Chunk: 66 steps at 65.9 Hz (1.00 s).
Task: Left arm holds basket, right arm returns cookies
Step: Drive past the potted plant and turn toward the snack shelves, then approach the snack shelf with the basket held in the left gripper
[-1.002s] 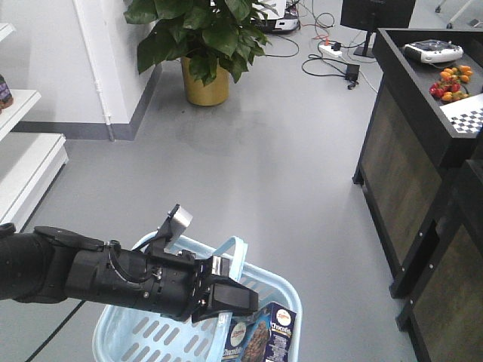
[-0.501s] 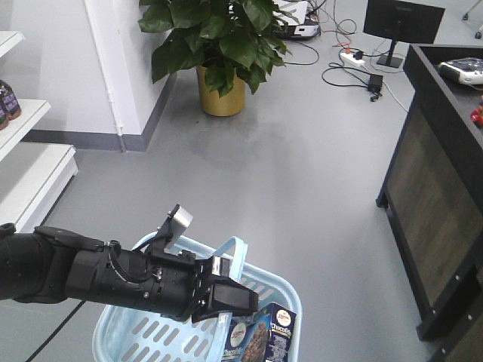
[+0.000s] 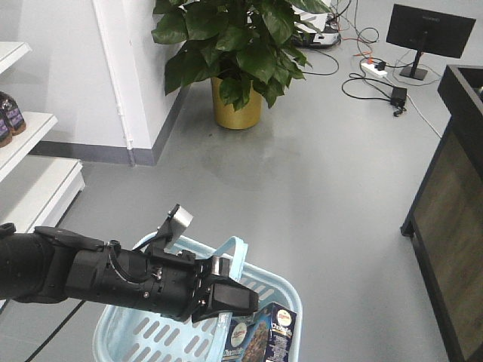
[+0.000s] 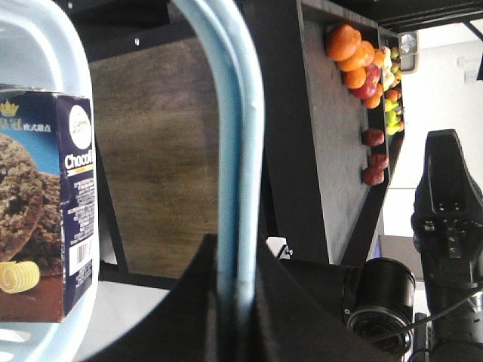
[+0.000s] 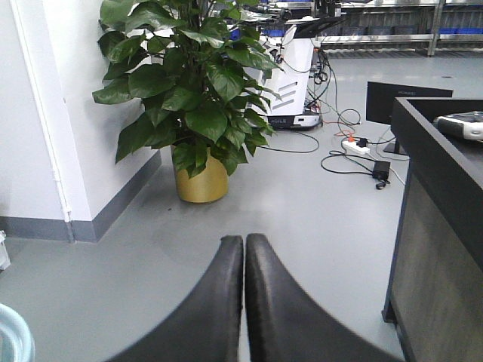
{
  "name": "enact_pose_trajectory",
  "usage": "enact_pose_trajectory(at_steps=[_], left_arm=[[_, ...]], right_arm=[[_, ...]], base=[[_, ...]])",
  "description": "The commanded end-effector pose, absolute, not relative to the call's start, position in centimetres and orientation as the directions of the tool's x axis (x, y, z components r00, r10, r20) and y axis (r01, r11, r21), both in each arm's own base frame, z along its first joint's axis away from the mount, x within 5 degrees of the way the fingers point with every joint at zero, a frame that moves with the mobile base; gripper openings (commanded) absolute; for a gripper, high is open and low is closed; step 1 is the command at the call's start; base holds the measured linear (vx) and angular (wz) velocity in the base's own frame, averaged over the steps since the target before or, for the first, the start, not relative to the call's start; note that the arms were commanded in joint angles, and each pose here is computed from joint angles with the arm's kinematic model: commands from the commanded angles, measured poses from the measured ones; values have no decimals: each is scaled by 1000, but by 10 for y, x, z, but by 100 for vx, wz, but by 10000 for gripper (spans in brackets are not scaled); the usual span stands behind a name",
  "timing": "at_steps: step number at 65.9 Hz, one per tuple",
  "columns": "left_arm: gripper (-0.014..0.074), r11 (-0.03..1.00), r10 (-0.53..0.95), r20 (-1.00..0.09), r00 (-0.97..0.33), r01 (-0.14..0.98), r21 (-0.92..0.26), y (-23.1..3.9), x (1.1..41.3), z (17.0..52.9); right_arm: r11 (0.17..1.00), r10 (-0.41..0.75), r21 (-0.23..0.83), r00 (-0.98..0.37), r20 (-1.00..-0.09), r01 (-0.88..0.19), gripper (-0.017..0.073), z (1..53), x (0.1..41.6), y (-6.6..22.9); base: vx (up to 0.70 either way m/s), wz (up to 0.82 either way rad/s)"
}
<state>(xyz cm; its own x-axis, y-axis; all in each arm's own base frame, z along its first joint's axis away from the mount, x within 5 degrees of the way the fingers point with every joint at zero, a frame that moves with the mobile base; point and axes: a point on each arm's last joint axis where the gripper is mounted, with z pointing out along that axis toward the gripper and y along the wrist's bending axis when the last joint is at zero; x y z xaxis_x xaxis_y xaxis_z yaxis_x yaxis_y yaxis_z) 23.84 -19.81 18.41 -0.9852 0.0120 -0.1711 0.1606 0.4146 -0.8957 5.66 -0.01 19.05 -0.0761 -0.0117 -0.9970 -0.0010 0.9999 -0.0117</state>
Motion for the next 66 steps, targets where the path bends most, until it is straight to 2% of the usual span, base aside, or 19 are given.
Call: enact_pose_trajectory(at_steps=[1, 24, 66], left_arm=[[-6, 298, -2, -210, -978, 200, -933, -202, 237, 212], [-6, 298, -2, -210, -978, 200, -933, -202, 237, 212], [-6, 298, -2, -210, -978, 200, -933, -202, 237, 212]], right_arm=[[1000, -17, -17, 13, -1000, -2, -8, 199, 56, 0], [1000, -17, -17, 13, -1000, -2, -8, 199, 56, 0], [1000, -17, -17, 13, -1000, -2, -8, 199, 56, 0]], base=[[26, 6], [26, 18], [23, 53]])
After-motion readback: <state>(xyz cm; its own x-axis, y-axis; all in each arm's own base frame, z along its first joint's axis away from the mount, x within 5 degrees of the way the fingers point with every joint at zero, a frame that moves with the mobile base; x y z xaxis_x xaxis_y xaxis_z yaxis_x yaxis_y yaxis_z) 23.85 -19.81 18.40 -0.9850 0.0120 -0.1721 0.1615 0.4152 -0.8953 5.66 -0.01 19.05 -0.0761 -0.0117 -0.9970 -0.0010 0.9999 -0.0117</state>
